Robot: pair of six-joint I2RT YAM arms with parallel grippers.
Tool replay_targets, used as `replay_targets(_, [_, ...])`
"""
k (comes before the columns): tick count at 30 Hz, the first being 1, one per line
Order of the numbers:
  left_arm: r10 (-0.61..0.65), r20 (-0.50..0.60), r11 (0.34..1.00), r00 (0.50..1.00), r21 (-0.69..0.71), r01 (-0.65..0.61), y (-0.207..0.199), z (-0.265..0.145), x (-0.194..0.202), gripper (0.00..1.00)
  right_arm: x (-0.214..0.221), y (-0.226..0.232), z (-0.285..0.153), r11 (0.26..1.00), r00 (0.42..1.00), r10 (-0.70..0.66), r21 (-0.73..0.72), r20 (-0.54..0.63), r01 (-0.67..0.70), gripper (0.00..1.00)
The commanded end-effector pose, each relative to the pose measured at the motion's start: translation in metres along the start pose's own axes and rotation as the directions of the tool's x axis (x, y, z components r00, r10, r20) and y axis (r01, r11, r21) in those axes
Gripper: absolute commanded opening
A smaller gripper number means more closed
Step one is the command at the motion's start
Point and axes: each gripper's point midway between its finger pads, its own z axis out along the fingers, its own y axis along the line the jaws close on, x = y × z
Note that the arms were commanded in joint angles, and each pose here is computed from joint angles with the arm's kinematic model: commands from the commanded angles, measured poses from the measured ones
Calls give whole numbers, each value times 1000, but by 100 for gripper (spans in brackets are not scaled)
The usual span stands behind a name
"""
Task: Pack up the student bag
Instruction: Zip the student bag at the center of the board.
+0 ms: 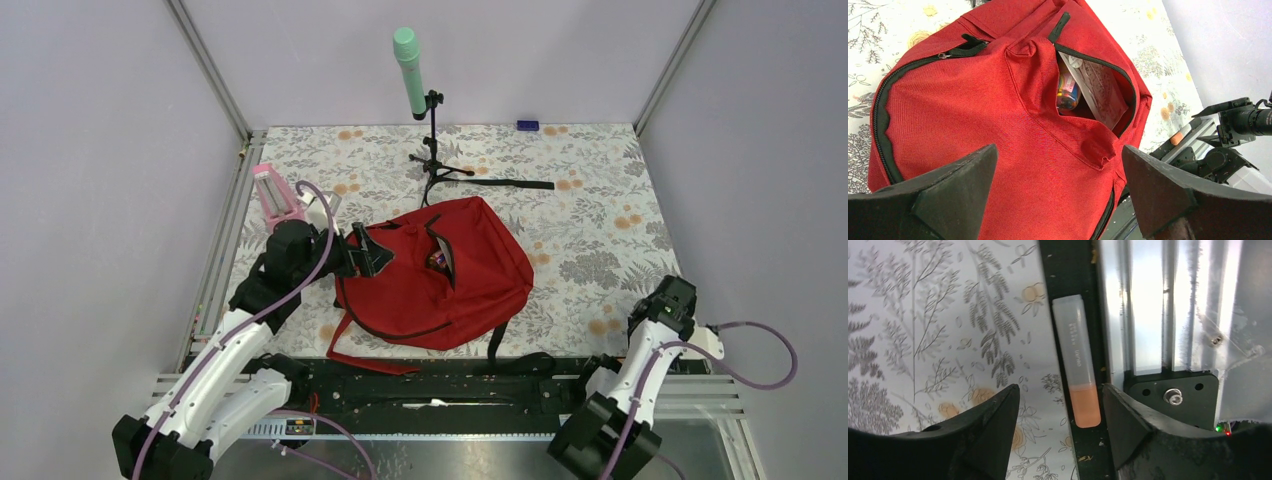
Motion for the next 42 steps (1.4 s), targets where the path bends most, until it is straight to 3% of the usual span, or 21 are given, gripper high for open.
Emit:
replay_targets(1, [53,74,997,996,45,-56,-18,-10,-24,99,0,-12,7,993,995,92,75,-40,-89,66])
replay_targets(7, [56,97,997,994,42,-61,-19,-12,-31,99,3,-19,17,975,982,137,192,-132,-110,55])
replay_targets(11, [59,110,997,992,43,-64,-20,-13,-34,99,-4,-21,20,969,985,129,226,-116,-101,53])
replay_targets(18, [68,130,997,989,21,-71,-18,-16,-40,99,-13,-22,23,965,990,111,248,-86,-87,55])
replay_targets(21, [75,139,997,987,14,-78,-19,-19,-44,99,-15,-20,24,967,992,84,248,-98,-57,52])
replay_targets(29, [61,149,997,987,28,-65,-22,-19,-48,99,-11,-12,22,977,991,21,215,-133,8,60])
replay_targets(33, [44,147,998,988,26,-48,-19,-18,-45,99,1,15,18,997,977,-45,54,-209,58,59])
replay_targets(38, [-10,134,999,991,49,3,-17,-9,-40,99,-9,41,2,983,990,-109,-158,-90,94,62])
replay_targets(42, [-53,94,993,994,110,42,-24,1,-34,99,-7,78,-25,916,978,-211,-351,-5,195,68])
